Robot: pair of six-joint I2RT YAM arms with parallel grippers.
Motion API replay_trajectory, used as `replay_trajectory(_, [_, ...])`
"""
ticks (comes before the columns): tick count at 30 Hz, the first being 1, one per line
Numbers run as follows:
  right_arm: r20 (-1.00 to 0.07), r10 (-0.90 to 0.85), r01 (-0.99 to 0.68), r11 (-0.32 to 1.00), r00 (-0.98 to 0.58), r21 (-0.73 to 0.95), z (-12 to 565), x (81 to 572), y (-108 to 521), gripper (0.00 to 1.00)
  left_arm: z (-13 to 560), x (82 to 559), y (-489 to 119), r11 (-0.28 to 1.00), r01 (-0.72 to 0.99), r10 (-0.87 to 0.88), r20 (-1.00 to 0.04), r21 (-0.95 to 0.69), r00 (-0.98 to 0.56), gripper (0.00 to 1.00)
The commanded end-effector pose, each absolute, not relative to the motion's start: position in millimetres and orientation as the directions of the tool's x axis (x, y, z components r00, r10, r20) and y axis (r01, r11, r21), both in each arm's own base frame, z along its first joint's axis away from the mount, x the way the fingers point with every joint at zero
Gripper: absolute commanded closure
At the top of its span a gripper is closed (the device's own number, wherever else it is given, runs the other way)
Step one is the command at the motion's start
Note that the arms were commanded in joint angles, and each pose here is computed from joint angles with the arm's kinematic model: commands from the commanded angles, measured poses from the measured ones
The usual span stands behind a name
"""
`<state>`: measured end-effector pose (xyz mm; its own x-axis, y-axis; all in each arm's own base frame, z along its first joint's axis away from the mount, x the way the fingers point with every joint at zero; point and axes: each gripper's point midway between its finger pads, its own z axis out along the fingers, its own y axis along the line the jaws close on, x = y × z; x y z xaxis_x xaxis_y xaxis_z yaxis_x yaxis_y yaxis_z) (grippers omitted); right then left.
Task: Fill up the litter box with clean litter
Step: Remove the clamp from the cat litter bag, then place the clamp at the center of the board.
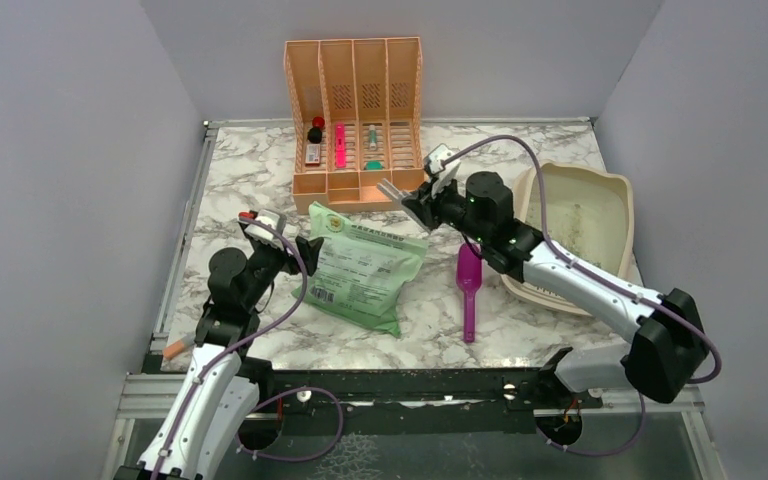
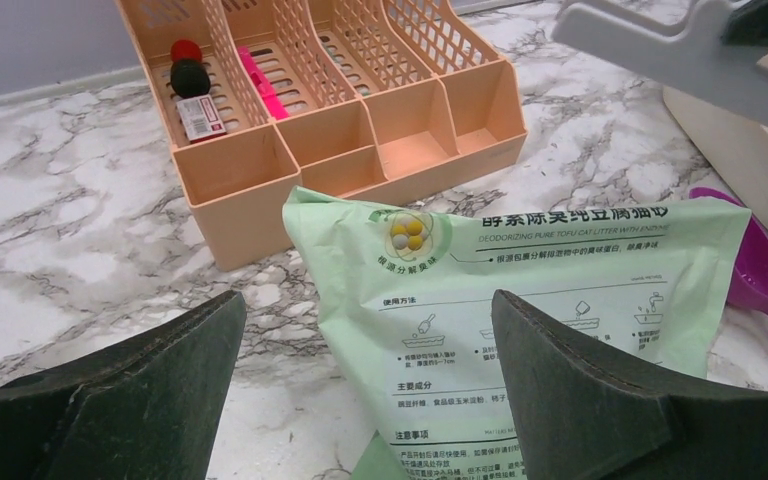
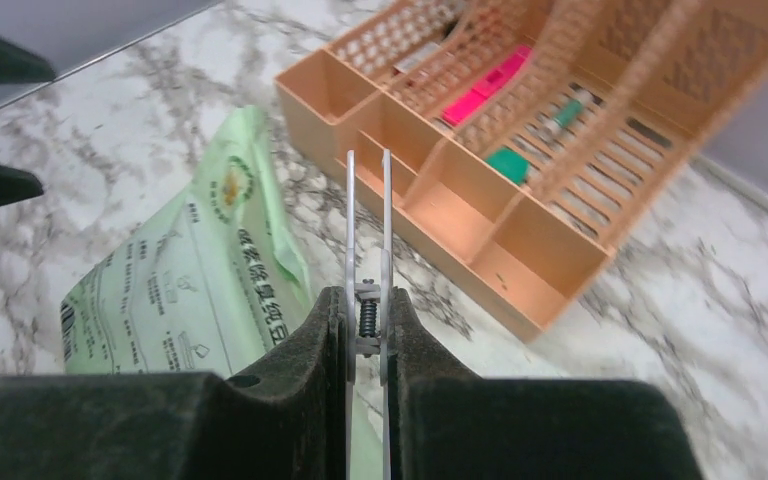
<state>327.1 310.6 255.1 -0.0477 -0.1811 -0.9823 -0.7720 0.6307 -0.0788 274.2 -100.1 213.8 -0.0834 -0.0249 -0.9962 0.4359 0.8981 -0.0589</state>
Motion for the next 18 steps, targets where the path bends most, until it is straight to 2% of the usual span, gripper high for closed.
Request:
replay_trajectory(1, [-0.964, -0.037, -0.491, 0.865, -0.265, 0.102, 244, 331, 254, 0.99, 228, 279, -92, 0.919, 0.391, -0.046, -0.998, -0.058, -0.041, 0.07])
replay_trajectory(6, [-0.871, 0.193, -0.312, 0.880, -0.452, 0.357, 203, 287, 220, 0.99, 231, 279, -84, 0.937, 0.347, -0.037, -0.999, -0.045, -0.029, 0.07])
replay_trajectory(10, [-0.741, 0.380, -0.124, 0.842, -0.554, 0.525, 161, 253, 195, 0.99, 235, 277, -80, 0.942, 0.334, -0.039, -0.999, -0.039, -0.006, 0.07])
replay_trajectory(18, [-0.561, 0.430, -0.030, 0.774, -0.708, 0.632, 111, 212, 199, 0.98, 233, 278, -77, 0.949, 0.313, -0.036, -0.999, -0.039, -0.013, 0.07])
